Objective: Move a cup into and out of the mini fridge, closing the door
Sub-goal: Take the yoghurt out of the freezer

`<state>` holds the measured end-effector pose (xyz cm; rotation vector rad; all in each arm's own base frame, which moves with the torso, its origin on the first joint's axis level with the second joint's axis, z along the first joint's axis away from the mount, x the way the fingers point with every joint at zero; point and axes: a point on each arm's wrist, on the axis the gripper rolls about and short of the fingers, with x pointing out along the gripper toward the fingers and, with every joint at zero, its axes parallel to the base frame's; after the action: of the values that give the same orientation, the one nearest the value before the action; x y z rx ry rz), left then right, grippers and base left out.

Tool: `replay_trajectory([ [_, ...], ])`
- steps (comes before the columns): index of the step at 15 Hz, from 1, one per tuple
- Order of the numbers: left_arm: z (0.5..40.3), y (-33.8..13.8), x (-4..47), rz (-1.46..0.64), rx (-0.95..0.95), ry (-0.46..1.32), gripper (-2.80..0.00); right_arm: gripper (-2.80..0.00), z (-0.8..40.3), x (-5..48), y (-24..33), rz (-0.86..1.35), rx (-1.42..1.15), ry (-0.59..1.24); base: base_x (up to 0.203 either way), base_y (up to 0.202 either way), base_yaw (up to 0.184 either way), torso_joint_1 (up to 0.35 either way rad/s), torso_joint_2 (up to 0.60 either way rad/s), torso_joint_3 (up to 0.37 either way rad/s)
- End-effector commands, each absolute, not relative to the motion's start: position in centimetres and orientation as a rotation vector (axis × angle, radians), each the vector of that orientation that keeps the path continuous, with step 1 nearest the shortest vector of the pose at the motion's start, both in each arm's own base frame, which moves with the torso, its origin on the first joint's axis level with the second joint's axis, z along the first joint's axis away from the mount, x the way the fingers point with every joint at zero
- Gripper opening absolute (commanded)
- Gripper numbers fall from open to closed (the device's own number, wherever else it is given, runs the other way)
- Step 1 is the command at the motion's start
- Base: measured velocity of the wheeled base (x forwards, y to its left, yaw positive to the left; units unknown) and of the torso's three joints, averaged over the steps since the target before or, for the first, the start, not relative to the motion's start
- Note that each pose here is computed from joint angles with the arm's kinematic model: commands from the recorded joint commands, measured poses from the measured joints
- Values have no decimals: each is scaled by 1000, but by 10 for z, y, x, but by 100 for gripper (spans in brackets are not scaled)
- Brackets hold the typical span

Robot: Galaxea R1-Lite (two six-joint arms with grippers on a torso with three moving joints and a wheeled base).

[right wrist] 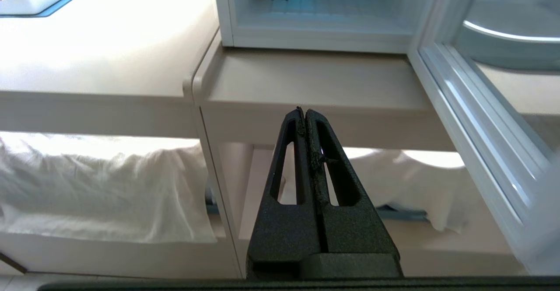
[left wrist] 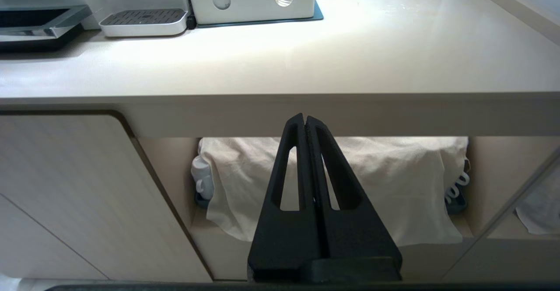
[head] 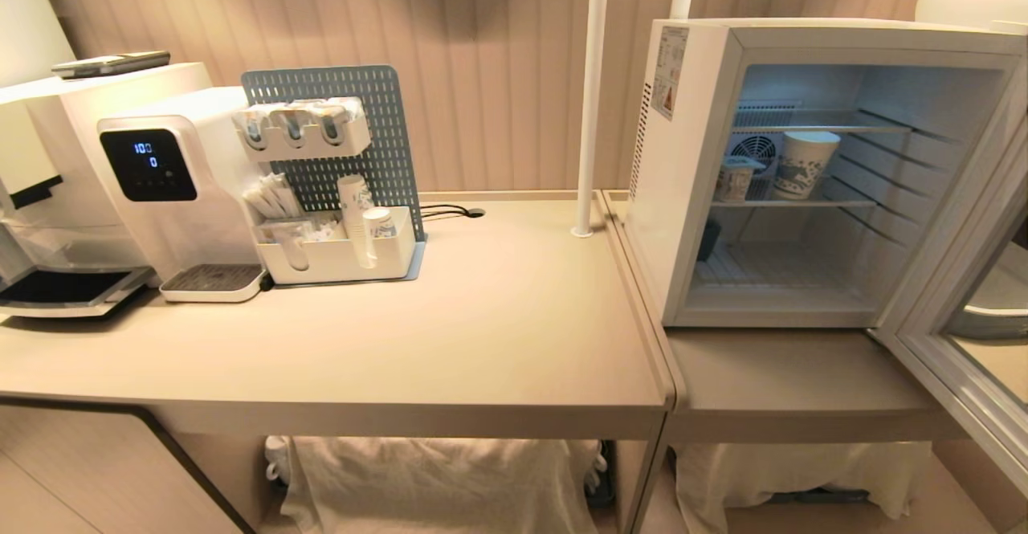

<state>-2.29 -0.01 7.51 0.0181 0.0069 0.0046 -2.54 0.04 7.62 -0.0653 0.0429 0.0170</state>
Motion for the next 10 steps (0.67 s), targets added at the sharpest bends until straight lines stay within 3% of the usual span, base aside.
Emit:
replay_trajectory([
  [1, 75, 0, -23, 5, 18, 8, -280, -280, 76, -25, 0, 18, -66, 44, 191, 0, -2, -4, 0, 2],
  [6, 75, 0, -23, 6, 5, 2, -280, -280, 77, -25, 0, 12, -61, 38, 177, 0, -1, 2, 2, 1],
  [10, 76, 0, -23, 6, 0, 2, -280, -280, 113, -33, 0, 4, -66, -115, 0, 0, 0, 0, 0, 0],
])
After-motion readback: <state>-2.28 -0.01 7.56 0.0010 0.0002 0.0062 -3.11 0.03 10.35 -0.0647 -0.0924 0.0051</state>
